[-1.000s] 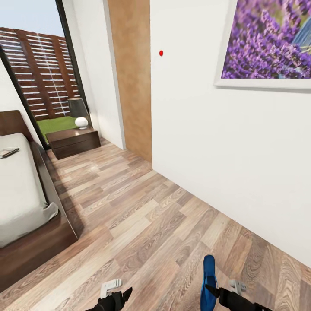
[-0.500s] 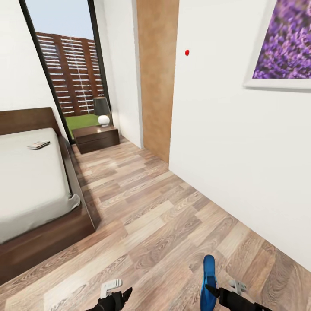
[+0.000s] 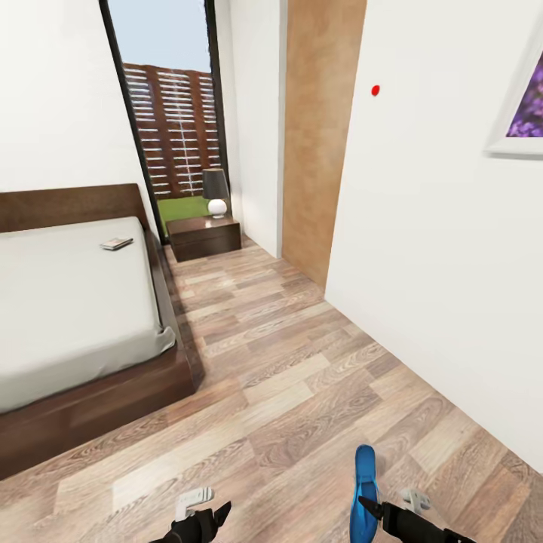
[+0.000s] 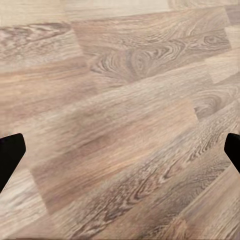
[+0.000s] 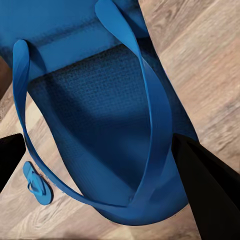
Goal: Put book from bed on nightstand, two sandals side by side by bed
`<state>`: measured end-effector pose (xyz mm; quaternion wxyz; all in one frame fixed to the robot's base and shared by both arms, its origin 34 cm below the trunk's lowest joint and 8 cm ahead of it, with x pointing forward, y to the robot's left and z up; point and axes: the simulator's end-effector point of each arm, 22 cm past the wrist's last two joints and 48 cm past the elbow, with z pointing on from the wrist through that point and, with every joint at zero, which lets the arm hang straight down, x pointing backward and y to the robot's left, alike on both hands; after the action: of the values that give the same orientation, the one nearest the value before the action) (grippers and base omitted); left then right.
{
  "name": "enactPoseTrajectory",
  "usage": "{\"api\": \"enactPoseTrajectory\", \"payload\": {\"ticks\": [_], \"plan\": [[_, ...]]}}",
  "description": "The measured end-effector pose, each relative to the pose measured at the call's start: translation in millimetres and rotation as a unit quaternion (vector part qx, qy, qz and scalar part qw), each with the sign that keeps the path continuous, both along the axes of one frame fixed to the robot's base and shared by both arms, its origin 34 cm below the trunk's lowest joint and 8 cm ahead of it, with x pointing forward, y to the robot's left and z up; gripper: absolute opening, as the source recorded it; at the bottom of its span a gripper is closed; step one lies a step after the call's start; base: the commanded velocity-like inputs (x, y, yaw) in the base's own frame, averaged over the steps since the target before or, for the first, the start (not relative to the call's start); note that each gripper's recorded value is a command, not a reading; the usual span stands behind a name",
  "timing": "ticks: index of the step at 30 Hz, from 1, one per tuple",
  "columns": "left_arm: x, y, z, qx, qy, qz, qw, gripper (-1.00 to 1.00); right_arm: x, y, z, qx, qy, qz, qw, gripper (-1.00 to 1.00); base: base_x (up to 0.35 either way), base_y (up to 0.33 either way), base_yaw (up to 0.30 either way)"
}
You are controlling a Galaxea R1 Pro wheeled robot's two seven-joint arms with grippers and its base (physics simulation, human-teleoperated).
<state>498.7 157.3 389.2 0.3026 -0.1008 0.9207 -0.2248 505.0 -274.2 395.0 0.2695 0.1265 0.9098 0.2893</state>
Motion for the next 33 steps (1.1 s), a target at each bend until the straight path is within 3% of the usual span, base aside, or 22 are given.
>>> {"api": "enactPoseTrajectory", "payload": {"ticks": [33], "plan": [[0.2, -0.4, 0.4, 0.000, -0.001, -0.001, 1.0000, 1.00, 0.1, -0.1, 0.2, 0.000, 0.000, 0.000, 1.0000, -1.00, 0.057, -0.050, 0.289]]}}
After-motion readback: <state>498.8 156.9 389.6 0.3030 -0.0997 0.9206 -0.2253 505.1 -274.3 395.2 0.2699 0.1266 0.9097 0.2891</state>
